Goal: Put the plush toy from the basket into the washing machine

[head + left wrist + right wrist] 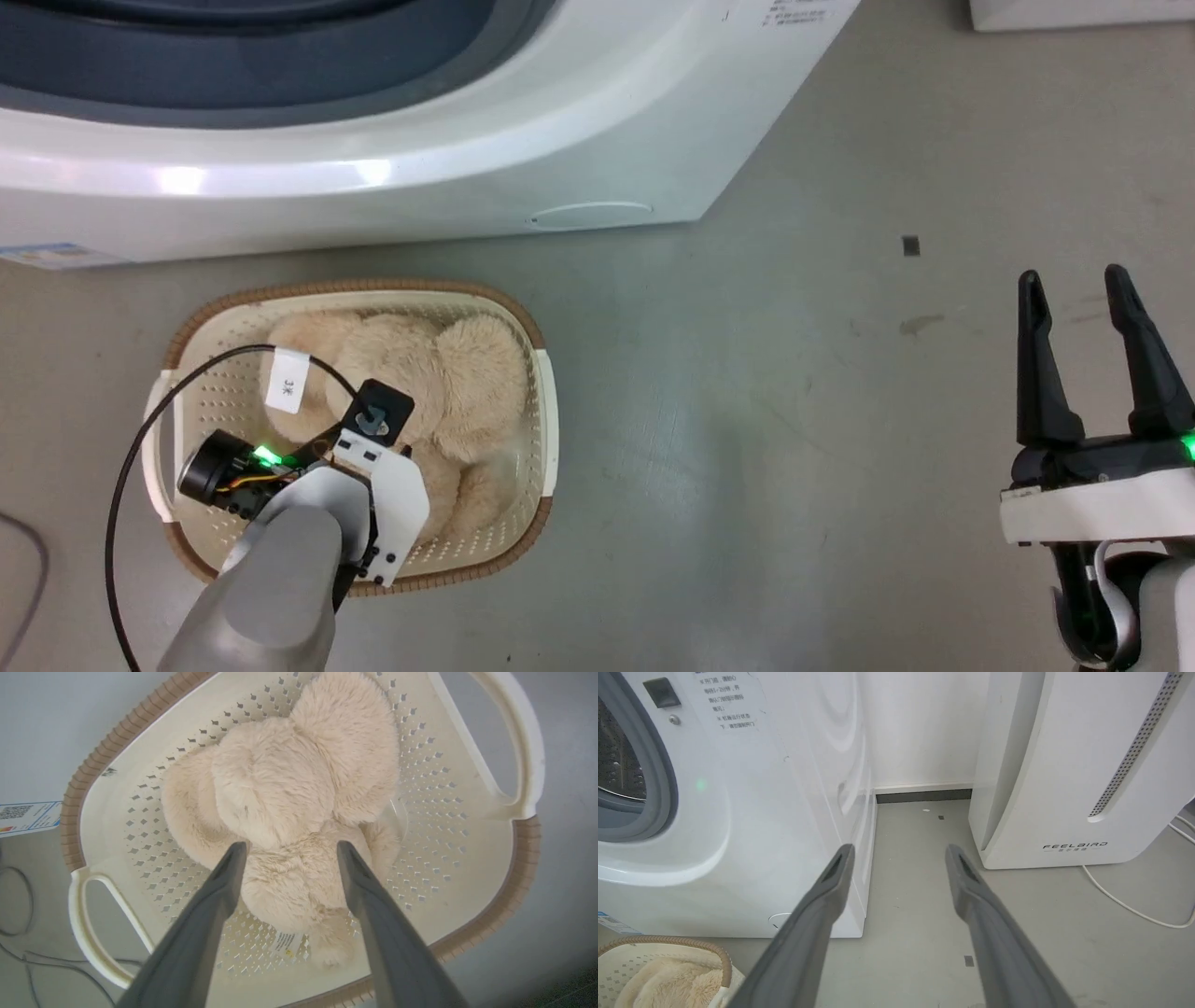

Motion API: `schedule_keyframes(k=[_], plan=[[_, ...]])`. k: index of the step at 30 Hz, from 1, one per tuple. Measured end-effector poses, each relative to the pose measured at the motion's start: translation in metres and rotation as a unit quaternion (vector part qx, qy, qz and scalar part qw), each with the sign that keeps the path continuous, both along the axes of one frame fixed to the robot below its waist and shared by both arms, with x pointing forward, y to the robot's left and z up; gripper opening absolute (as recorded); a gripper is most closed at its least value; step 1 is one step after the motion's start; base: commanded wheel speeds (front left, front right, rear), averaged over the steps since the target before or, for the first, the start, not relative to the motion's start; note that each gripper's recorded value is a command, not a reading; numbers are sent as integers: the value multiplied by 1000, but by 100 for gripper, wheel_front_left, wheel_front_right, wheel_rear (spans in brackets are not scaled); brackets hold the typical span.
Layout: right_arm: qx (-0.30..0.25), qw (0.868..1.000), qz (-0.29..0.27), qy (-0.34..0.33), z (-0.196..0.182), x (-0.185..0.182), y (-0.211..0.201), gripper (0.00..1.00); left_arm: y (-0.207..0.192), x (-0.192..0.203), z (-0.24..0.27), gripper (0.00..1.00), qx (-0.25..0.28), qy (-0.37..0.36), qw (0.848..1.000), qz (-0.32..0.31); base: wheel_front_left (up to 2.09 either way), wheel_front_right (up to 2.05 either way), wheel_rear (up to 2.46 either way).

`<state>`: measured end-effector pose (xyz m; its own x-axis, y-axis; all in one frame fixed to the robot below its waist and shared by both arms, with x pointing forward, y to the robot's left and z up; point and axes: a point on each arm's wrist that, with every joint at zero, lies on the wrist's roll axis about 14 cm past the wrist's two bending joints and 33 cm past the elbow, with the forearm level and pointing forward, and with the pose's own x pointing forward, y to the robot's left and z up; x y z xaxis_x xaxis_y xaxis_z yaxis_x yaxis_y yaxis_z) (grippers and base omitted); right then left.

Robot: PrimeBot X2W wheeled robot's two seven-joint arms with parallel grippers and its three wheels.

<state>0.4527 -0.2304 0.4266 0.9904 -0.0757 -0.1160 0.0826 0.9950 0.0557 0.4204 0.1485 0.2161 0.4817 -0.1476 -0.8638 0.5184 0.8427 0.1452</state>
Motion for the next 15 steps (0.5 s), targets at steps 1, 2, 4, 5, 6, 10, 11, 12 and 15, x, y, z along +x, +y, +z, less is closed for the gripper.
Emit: schedule_keyframes(k=[1,2,4,5,6,10,11,12,15], plan=[[-1,1000,-1,2,-3,1,-1,100,1,-2,-5,100,2,10,1000,2,0,0,0],[-2,1000,-2,5,-6,2,-1,100,2,-2,-10,100,3,18,1000,4,0,0,0],[-3,1000,-3,10,-12,4,-3,100,4,-2,-18,100,7,31,999,3,0,0,0],[-4,1000,-4,11,-15,5,-4,100,4,-3,-23,100,8,39,999,4,0,0,0],[-5,1000,-5,13,-18,6,-4,100,5,-3,-27,100,11,47,999,3,0,0,0],[-8,1000,-8,22,-31,10,-7,100,8,-3,-43,100,19,72,997,-1,0,0,0],[-8,1000,-8,23,-34,12,-7,100,10,-3,-47,100,22,78,997,-1,0,0,0],[-8,1000,-9,24,-37,14,-8,100,12,-3,-52,100,26,85,996,-1,0,0,0],[-8,1000,-11,27,-45,19,-9,100,17,-1,-64,100,31,98,995,6,0,0,0]])
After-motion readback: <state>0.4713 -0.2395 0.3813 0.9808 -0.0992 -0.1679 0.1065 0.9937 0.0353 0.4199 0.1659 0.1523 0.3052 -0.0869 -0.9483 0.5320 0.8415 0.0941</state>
